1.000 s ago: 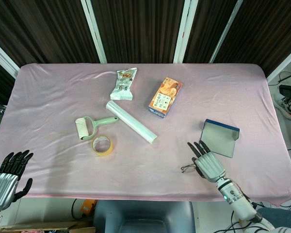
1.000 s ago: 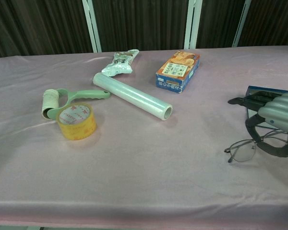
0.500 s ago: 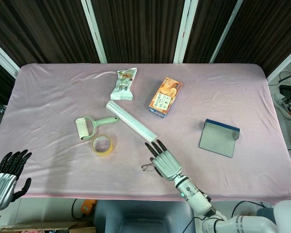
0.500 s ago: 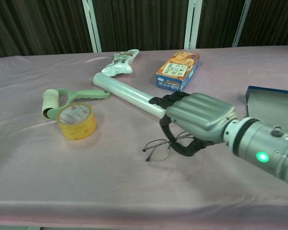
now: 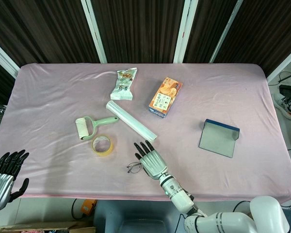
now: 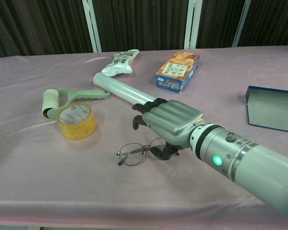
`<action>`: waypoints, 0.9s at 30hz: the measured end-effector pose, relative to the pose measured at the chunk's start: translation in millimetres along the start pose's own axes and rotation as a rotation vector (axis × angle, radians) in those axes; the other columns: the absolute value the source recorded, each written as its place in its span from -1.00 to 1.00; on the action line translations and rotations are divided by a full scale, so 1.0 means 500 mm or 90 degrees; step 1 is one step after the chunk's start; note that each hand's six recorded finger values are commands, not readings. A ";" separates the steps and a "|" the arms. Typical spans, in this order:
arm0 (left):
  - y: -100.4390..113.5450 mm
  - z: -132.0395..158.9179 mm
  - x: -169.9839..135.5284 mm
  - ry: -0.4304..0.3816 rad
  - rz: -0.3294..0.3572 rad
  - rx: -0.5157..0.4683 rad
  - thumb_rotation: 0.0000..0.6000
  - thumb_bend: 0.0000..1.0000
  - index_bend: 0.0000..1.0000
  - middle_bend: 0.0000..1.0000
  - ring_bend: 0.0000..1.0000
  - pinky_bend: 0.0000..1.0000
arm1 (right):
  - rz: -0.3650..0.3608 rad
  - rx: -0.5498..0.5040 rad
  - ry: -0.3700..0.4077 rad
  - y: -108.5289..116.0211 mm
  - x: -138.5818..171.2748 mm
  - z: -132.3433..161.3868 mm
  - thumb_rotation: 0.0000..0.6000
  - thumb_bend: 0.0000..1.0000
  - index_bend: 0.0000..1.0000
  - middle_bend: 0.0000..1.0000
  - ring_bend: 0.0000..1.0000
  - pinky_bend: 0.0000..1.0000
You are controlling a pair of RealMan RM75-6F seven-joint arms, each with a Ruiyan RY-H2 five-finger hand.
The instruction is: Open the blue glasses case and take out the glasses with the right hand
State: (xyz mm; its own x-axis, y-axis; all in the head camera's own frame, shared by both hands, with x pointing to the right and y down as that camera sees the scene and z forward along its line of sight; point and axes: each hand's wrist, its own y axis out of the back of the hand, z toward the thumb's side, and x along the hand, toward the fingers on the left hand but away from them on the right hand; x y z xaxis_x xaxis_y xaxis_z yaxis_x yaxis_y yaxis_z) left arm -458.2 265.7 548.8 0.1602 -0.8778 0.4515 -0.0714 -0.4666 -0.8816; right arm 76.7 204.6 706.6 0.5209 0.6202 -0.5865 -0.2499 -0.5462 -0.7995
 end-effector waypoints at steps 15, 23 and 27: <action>0.004 0.005 -0.008 -0.007 0.011 -0.005 1.00 -0.14 -1.00 -0.92 -0.90 -0.90 | -0.050 0.090 -0.176 0.044 0.288 -0.280 1.00 -0.25 -0.87 -1.00 -1.00 -1.00; -0.004 0.013 -0.007 -0.005 0.011 0.023 1.00 -0.14 -1.00 -0.92 -0.99 -0.93 | -0.100 -0.032 -0.294 0.017 0.504 -0.391 1.00 -0.26 -0.84 -1.00 -1.00 -1.00; -0.017 0.022 -0.006 -0.008 0.000 0.030 1.00 -0.15 -1.00 -0.92 -1.00 -0.94 | -0.151 -0.094 -0.325 0.006 0.561 -0.436 1.00 -0.26 -0.89 -1.00 -1.00 -1.00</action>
State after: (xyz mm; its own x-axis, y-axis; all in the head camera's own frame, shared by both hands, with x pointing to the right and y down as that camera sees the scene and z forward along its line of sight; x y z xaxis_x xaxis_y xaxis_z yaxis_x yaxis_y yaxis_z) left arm -447.4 273.4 553.6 0.1729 -0.8758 0.4507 -0.0255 -0.4614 -0.8868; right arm 400.1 254.5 568.0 0.0794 0.9083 -0.4108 -0.0385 -0.4090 -0.9117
